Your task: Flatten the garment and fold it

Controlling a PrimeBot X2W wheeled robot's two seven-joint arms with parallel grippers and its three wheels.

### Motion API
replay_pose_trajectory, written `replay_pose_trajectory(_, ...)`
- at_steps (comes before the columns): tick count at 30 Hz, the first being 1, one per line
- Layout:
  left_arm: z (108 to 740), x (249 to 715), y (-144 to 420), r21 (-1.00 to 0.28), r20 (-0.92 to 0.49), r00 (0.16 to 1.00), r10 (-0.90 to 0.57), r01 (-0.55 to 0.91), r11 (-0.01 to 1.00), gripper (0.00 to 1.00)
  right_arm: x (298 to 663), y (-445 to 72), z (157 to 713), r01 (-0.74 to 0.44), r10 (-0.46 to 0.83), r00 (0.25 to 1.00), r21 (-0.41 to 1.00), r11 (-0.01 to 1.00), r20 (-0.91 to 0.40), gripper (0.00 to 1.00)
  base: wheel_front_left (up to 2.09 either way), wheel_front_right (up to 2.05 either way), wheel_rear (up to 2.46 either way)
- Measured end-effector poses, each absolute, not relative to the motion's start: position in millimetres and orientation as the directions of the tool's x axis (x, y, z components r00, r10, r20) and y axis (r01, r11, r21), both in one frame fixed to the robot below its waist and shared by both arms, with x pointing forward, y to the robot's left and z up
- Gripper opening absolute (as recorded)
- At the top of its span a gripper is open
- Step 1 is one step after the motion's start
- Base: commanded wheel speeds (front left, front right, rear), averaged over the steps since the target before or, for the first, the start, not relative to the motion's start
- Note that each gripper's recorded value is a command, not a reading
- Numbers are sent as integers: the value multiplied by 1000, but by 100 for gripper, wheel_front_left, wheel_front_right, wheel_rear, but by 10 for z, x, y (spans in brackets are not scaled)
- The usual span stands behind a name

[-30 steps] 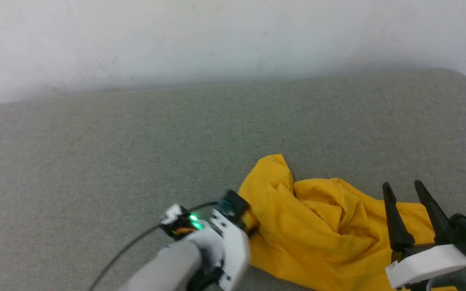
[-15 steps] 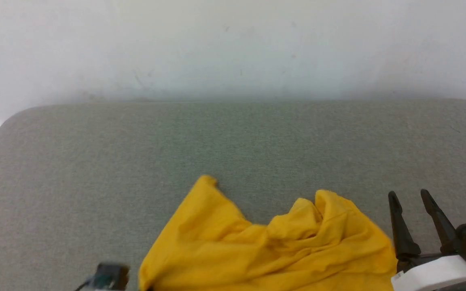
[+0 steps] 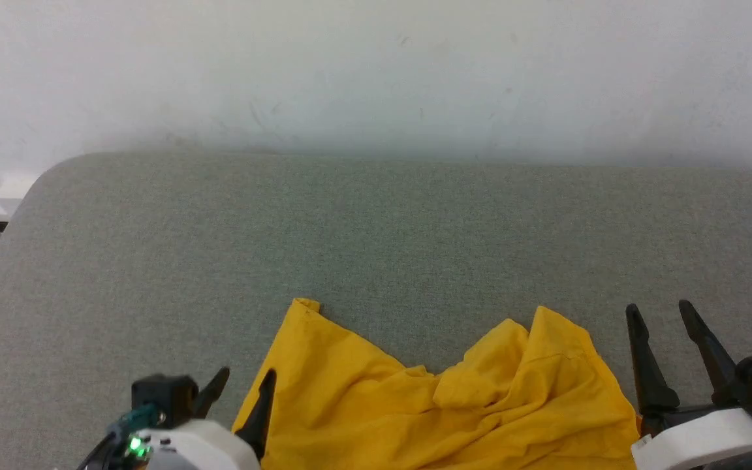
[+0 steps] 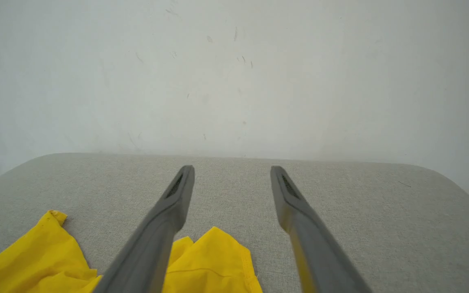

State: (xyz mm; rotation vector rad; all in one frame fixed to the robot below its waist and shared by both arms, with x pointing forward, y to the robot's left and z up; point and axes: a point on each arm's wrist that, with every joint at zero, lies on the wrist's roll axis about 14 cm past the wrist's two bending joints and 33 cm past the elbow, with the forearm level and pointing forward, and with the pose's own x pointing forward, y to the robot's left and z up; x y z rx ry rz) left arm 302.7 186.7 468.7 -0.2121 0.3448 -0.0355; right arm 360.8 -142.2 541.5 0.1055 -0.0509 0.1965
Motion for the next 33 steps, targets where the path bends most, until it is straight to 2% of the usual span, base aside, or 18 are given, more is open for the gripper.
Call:
replay_pose_trajectory(5, 5120, 3442, 1486, -168, -186, 959, -215, 185, 968, 100, 3612, -1460, 5424, -186, 180, 982, 100, 978, 63, 100, 0, 0, 0)
replay_pose_trajectory(10, 5239, 3718, 837, -148, -186, 886, -426, 403, 903, 100, 3639, -1542, 5433, -159, 154, 986, 92, 983, 62, 100, 0, 0, 0)
replay_pose_trajectory(14, 5097, 3849, 333, -181, -259, 782, -566, 537, 824, 100, 3681, -1614, 5413, -136, 131, 990, 92, 986, 56, 100, 0, 0, 0)
replay_pose_trajectory(18, 4804, 3963, 27, -197, -371, 681, -631, 606, 770, 100, 3728, -1678, 5377, -113, 109, 993, 94, 989, 47, 100, 0, 0, 0)
replay_pose_trajectory(23, 4325, 3997, -183, -203, -535, 550, -641, 653, 729, 100, 3739, -1819, 5258, -66, 66, 998, 94, 993, 11, 100, 0, 0, 0)
replay_pose_trajectory(29, 3874, 3975, -247, -186, -706, 400, -585, 692, 698, 100, 3742, -1940, 5143, -24, 25, 1000, 99, 995, -15, 100, 0, 0, 0)
replay_pose_trajectory(30, 3860, 3996, -268, -182, -718, 385, -580, 700, 691, 93, 3742, -1957, 5126, -18, 20, 1000, 100, 995, -20, 100, 0, 0, 0)
replay_pose_trajectory(31, 3857, 4011, -301, -184, -722, 373, -583, 709, 681, 46, 3741, -1977, 5113, -11, 13, 1000, 100, 995, -21, 100, 0, 0, 0)
replay_pose_trajectory(32, 3852, 4032, -318, -183, -723, 370, -584, 712, 678, 20, 3738, -1996, 5099, -5, 7, 1000, 101, 995, -24, 100, 0, 0, 0)
replay_pose_trajectory(33, 3850, 4054, -333, -181, -721, 370, -586, 716, 675, 0, 3732, -2013, 5083, 1, 2, 1000, 102, 995, -29, 100, 0, 0, 0)
